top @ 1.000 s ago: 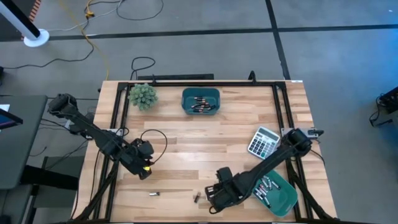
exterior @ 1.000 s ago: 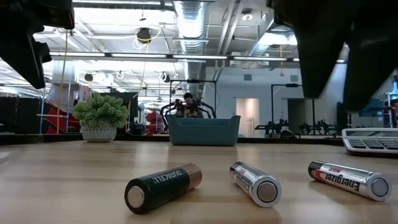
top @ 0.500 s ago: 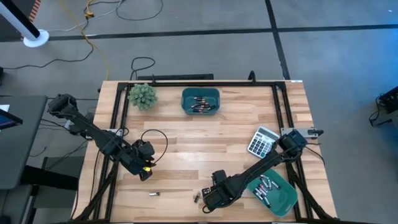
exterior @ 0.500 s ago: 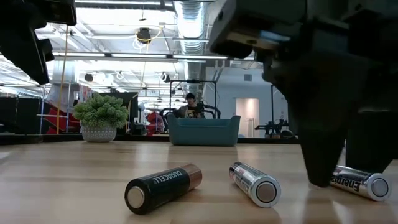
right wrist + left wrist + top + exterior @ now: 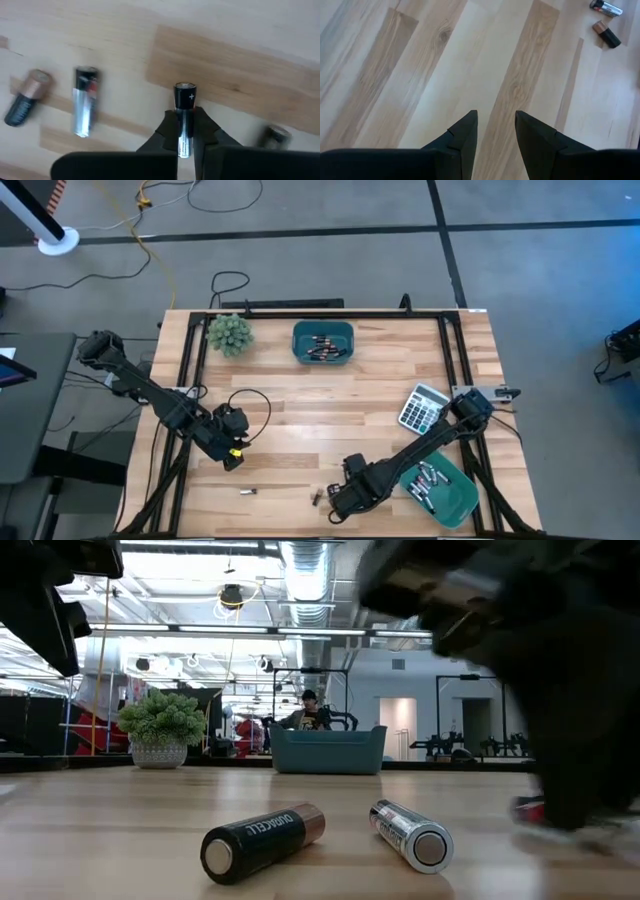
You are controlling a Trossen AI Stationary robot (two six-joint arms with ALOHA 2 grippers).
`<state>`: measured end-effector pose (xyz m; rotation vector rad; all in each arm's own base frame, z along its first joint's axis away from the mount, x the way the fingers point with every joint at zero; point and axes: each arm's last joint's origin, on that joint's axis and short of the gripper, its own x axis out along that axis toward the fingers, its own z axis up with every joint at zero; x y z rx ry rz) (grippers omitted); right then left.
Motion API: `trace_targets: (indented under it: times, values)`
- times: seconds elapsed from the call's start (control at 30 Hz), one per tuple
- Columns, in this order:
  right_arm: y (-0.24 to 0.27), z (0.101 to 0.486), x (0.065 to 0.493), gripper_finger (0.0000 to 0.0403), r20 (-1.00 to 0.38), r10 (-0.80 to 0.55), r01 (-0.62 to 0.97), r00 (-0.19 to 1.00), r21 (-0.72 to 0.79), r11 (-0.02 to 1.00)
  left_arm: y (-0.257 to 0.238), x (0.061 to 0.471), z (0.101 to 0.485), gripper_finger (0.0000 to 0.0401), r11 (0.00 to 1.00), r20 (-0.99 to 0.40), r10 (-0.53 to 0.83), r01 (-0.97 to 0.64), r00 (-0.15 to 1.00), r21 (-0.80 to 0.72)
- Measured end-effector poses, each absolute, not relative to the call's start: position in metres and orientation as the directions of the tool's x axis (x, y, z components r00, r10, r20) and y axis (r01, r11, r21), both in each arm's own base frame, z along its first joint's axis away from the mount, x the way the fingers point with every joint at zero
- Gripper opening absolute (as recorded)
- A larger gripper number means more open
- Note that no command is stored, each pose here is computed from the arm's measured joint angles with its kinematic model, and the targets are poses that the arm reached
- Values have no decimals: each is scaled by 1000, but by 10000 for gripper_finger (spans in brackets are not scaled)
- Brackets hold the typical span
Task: Sort batteries
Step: Put the silver battery into the green bin
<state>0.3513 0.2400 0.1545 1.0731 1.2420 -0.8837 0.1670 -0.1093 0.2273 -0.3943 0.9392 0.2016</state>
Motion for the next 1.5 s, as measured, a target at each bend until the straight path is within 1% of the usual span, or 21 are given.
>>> trace_targets:
  times: [0.07,0.2,0.3,0.37,0.43,0.5,0.6,0.67,0.8,0.93,1.03,1.17,1.27,1.5]
  values:
    - [238,167,345,18,-989,11,946,146,143,290,-109,167,227,125,908,-816,-2,-340,579,-244]
    - [236,209,329,17,-975,-16,934,221,207,290,-109,167,227,125,902,-816,-4,-350,578,-252]
    - [237,229,307,17,-958,-126,934,257,213,286,-110,167,227,125,884,-822,-20,-374,570,-281]
    - [242,245,288,17,-944,-166,937,283,236,257,-110,167,227,125,878,-823,-23,-382,568,-288]
    - [246,259,265,17,-943,-197,949,267,222,223,-110,167,227,125,878,-823,-24,-382,568,-289]
    - [252,263,245,17,-944,-233,962,232,188,197,-110,167,227,125,877,-823,-24,-383,568,-290]
    - [264,266,229,17,-948,-212,954,236,185,234,-110,167,227,125,877,-823,-24,-384,568,-291]
    - [264,267,223,17,-958,-205,958,202,150,242,-110,167,227,125,877,-823,-24,-383,568,-291]
    - [264,257,215,17,-972,-219,967,88,31,251,-110,167,227,125,876,-822,-25,-384,568,-291]
    - [262,243,207,17,-969,-238,964,64,-2,265,-110,167,227,125,866,-822,-25,-398,569,-302]
    - [261,222,201,16,-973,-221,964,68,7,268,-110,167,227,125,864,-822,-24,-402,569,-304]
    - [251,199,196,16,-982,-148,965,116,76,252,-110,167,227,125,863,-822,-24,-403,569,-304]
    - [239,182,192,16,-984,-118,966,137,106,236,-110,167,227,125,863,-822,-24,-404,569,-304]
    - [218,166,186,19,-982,-70,967,176,159,198,-110,167,227,125,853,-822,-23,-418,569,-313]
